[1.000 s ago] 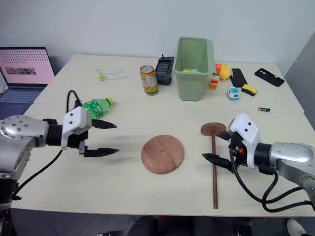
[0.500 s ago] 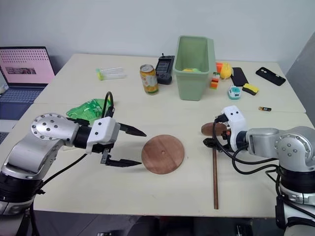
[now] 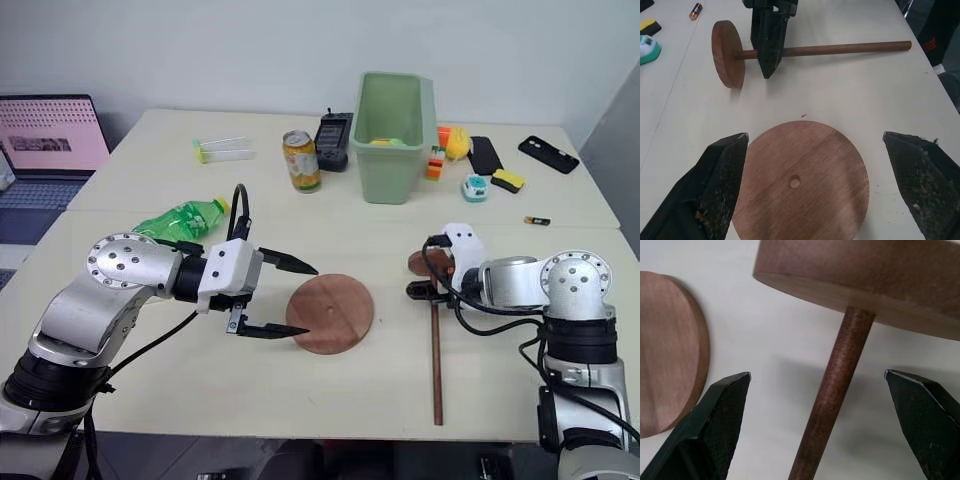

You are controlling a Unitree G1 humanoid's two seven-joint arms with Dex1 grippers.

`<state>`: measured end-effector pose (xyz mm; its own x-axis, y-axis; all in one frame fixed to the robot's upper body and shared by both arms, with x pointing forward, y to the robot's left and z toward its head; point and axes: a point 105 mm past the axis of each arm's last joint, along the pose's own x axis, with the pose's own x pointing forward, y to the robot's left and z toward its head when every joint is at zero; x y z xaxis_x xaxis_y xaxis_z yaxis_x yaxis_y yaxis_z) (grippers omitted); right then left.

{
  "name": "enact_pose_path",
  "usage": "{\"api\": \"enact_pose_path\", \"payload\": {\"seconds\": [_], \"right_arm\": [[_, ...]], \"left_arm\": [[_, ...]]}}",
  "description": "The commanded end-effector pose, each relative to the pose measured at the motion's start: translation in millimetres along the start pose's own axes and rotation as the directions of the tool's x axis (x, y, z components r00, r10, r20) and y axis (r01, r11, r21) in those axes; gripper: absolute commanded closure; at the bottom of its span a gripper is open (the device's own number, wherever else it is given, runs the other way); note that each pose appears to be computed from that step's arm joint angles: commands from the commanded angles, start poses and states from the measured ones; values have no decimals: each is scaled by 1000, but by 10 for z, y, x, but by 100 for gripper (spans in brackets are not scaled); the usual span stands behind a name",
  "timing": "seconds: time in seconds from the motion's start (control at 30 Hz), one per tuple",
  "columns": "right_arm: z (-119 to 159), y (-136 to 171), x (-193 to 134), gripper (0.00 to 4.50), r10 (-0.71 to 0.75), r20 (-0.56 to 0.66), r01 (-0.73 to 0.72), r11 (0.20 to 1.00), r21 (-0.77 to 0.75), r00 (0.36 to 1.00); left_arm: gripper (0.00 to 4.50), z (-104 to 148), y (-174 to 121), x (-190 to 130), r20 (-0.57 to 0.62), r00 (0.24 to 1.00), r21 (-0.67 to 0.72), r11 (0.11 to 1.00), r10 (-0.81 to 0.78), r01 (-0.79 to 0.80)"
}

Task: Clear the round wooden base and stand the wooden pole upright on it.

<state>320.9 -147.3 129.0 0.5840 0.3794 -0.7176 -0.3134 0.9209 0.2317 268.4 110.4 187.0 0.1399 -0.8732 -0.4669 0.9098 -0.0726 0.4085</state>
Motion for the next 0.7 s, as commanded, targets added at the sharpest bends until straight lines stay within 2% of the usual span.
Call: {"api": "enact_pose_path", "payload": {"seconds": [0.03,0.07,0.4,0.43,0.5,0.57,0.7], "right_arm": [[41,26,-22,74,14,18,-15,999,39,1000],[37,25,-18,84,13,17,-14,999,47,1000],[10,61,-15,313,3,14,-5,989,150,1000],[10,72,-21,350,3,13,-5,987,158,1000],[11,94,-32,395,4,16,-6,985,173,1000],[23,120,-47,422,6,20,-10,982,190,1000],[173,212,-146,424,35,85,-50,982,184,996]], "left_arm": [[0,129,-14,38,28,999,53,998,-20,19],[0,133,-13,39,29,999,54,998,-21,20],[0,101,-3,22,15,1000,49,999,-21,21],[0,90,-3,18,10,1000,48,999,-21,21],[0,71,-1,12,1,1000,47,999,-20,20],[0,65,1,4,0,1000,43,999,-19,19],[0,42,3,-48,-9,1000,25,1000,-10,10]]}}
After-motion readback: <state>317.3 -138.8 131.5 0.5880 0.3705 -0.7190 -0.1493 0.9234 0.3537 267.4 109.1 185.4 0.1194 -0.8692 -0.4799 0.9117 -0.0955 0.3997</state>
